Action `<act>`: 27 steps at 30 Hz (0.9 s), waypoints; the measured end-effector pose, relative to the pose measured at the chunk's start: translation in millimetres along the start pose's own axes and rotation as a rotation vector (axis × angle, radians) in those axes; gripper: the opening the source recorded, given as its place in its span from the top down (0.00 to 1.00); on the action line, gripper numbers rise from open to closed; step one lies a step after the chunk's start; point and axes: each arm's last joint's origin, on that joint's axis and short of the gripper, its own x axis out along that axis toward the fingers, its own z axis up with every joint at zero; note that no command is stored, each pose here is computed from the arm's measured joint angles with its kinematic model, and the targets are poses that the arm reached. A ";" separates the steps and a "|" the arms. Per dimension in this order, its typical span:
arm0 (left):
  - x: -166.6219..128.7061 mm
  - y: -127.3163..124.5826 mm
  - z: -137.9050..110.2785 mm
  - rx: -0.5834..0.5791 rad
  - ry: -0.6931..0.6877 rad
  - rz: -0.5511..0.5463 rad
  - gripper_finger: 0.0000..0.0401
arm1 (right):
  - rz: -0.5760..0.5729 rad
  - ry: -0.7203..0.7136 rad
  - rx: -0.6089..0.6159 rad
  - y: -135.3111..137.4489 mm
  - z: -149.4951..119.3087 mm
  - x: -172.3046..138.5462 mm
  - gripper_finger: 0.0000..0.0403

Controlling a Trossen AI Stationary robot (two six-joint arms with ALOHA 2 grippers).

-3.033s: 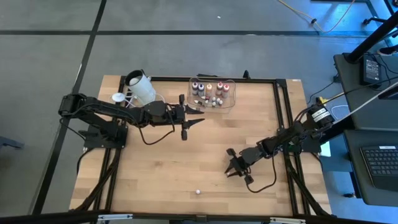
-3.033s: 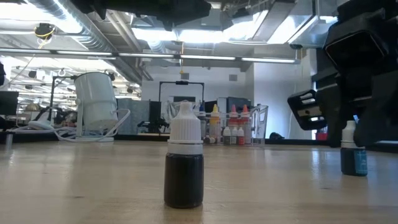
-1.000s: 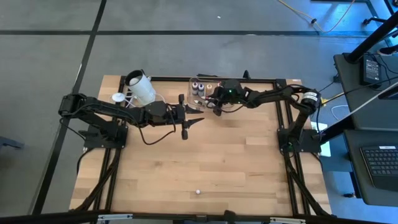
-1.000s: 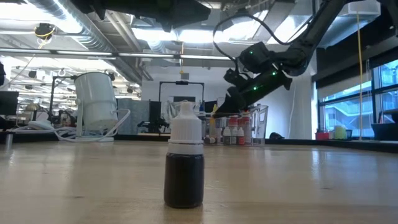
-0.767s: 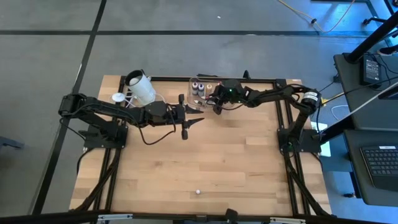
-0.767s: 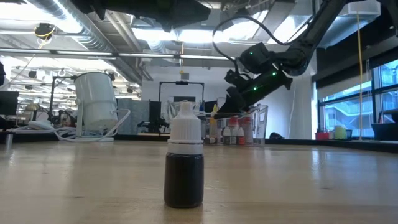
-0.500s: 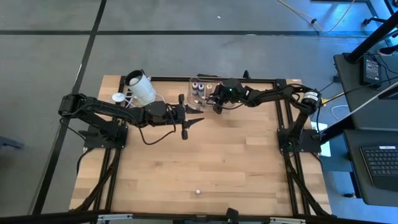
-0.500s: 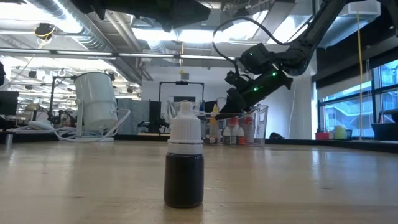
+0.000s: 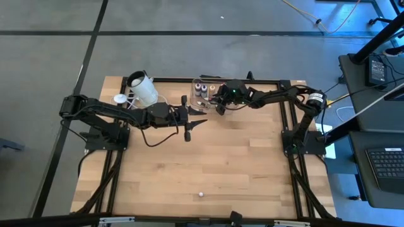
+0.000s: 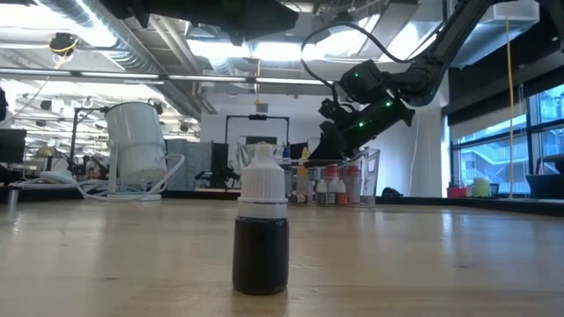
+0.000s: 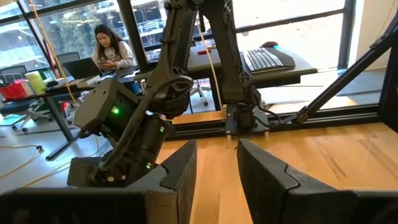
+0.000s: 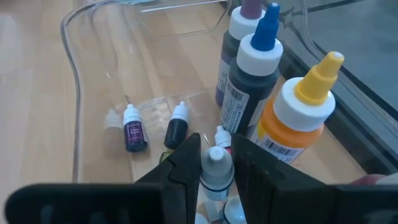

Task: Pick & Place food coloring
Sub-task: Put the small blue food coloring bottle into the transparent container

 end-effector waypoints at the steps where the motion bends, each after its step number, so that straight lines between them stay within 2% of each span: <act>1: 0.0 0.0 0.0 0.000 0.000 0.000 0.72 | 0.000 0.000 0.000 0.0 0.0 0.0 0.78; 9: 0.0 0.0 0.0 0.000 0.000 0.000 0.71 | -0.001 -0.011 0.000 -0.1 1.2 -0.4 0.77; 14: 0.0 -0.1 -0.1 0.000 0.001 0.000 0.71 | -0.016 -0.008 0.057 0.4 10.4 -4.4 0.77; 22: -0.1 -0.6 -2.9 0.005 0.030 -0.006 0.71 | -0.091 0.024 0.039 18.1 14.9 -5.9 0.77; 27: 0.0 -0.6 -3.0 0.005 0.030 -0.006 0.71 | -0.192 0.024 0.047 28.6 15.4 -5.6 0.77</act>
